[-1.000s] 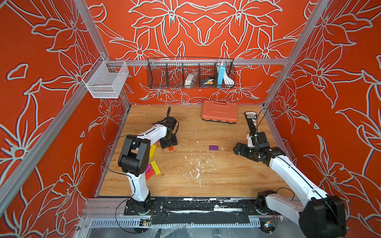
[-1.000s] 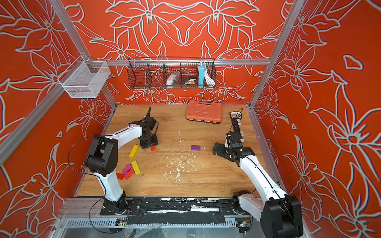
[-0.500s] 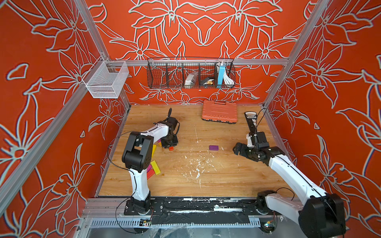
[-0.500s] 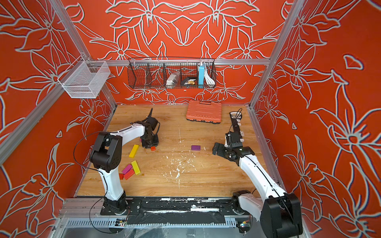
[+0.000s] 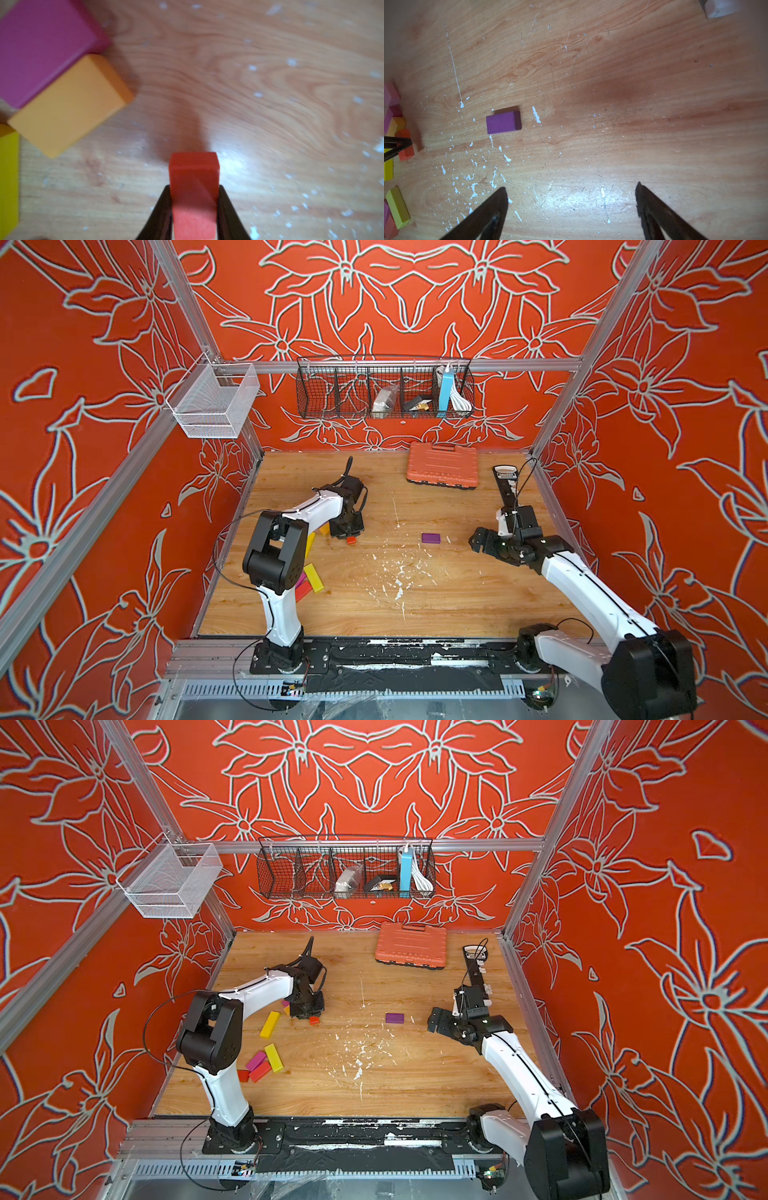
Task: Assemble the letter c with building blocks
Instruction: Pick up the building block from the center of the board, then assemble the building block at the center of the board.
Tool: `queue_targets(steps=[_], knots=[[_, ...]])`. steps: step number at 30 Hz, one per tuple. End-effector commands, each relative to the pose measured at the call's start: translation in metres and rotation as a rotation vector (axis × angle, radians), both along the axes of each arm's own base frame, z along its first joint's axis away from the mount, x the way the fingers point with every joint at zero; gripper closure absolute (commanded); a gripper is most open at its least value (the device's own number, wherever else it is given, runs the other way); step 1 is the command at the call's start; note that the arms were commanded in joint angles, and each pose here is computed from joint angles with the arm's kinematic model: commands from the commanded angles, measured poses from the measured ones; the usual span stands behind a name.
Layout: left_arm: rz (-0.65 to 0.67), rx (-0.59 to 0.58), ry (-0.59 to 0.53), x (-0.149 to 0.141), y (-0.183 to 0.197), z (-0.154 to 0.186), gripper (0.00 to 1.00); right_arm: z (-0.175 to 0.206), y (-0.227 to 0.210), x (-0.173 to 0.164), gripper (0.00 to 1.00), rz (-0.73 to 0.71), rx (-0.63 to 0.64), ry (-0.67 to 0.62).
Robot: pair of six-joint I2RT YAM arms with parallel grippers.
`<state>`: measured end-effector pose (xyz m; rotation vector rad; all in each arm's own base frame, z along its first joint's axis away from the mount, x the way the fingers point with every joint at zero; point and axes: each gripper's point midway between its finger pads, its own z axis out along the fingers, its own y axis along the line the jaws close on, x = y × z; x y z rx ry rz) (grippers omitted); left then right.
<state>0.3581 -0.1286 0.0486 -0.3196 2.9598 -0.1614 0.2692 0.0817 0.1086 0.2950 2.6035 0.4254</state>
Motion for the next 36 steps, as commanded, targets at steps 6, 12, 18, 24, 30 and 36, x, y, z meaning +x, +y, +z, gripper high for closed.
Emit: queue_targets(steps=[6,12,18,24,30,36], knots=[[-0.413,0.022,-0.068,0.0,-0.087,0.022,0.78,0.001,0.001,-0.004,0.02,0.002,0.017,0.006],[-0.541,0.032,-0.078,0.005,-0.116,0.013,0.77,0.004,0.002,-0.008,0.02,0.006,0.022,0.002],[-0.68,0.072,-0.078,0.006,-0.132,-0.001,0.77,0.005,0.003,-0.012,0.02,0.006,0.033,0.004],[-0.83,0.089,-0.119,0.008,-0.146,-0.004,0.76,0.008,0.0,-0.016,0.02,0.003,0.025,0.001],[-0.938,0.071,-0.143,0.004,-0.159,-0.006,0.75,0.008,-0.001,-0.019,0.02,0.001,0.024,0.006],[-0.995,0.086,-0.122,0.001,-0.161,-0.019,0.71,0.009,-0.001,-0.022,0.02,-0.003,0.025,0.004]])
